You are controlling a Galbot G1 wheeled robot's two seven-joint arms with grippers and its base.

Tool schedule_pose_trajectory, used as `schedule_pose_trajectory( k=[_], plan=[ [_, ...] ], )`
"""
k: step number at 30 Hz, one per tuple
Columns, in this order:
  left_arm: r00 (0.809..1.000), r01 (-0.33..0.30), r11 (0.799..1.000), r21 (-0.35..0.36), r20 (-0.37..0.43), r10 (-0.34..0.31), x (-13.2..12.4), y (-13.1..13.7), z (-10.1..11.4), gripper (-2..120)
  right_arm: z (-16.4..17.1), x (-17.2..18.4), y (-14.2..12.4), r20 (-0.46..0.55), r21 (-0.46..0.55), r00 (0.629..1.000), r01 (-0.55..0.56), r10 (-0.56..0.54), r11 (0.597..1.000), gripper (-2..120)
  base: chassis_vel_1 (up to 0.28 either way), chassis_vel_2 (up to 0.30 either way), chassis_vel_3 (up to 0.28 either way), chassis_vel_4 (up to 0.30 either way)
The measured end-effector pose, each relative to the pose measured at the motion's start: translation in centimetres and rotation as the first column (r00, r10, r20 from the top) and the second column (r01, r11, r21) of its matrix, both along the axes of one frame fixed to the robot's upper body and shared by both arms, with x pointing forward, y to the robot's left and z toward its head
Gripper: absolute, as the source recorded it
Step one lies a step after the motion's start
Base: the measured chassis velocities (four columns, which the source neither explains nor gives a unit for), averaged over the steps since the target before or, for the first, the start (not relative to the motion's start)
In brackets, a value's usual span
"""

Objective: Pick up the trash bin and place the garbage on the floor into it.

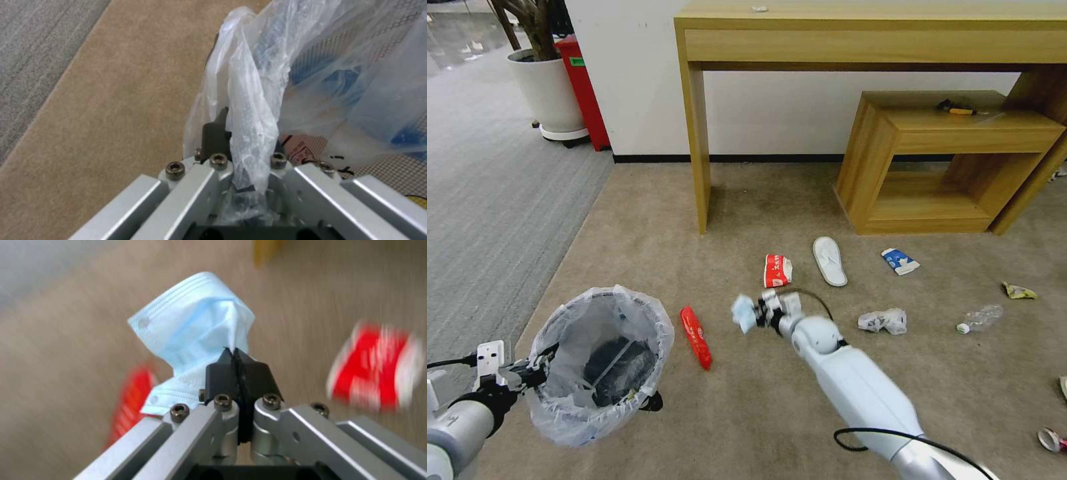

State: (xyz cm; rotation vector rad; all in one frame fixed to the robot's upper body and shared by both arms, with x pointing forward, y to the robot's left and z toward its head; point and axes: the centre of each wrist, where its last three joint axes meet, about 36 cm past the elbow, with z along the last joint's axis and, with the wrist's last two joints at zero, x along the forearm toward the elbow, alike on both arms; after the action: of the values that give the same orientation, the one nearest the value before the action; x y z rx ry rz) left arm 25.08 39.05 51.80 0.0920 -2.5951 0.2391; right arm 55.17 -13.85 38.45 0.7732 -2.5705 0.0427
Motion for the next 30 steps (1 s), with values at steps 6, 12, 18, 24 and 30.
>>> schedule_pose_trajectory(
  k=[6,12,18,24,30],
  plan=[
    [1.0,-0.003,1.0,-0.013,-0.001,0.003,0.5,0.4,-0.3,0,10.2,-0.2,0.4,0.168,0.098,0.972,-0.183,0.165,0.978,0,0.0,0.0,0.0,0.0],
    [1.0,0.0,1.0,-0.025,-0.021,0.0,1.3,1.0,-1.2,0,17.0,-1.3,4.5,0.279,0.146,0.895,-0.399,0.349,0.905,0,0.0,0.0,0.0,0.0],
    [0.999,-0.001,1.0,-0.031,-0.046,-0.001,2.6,2.2,-2.1,0,21.3,-4.5,12.2,0.312,0.094,0.751,-0.634,0.582,0.767,0,0.0,0.0,0.0,0.0],
    [0.999,-0.004,1.0,-0.029,-0.054,0.002,2.8,2.8,-2.2,0,18.5,-6.6,15.3,0.235,0.012,0.698,-0.698,0.676,0.716,0,0.0,0.0,0.0,0.0],
    [0.998,-0.01,1.0,-0.027,-0.059,0.008,2.7,3.0,-2.3,0,14.4,-8.0,17.6,0.165,-0.147,0.667,-0.712,0.727,0.686,5,0.0,0.0,0.0,0.0]
  ],
)
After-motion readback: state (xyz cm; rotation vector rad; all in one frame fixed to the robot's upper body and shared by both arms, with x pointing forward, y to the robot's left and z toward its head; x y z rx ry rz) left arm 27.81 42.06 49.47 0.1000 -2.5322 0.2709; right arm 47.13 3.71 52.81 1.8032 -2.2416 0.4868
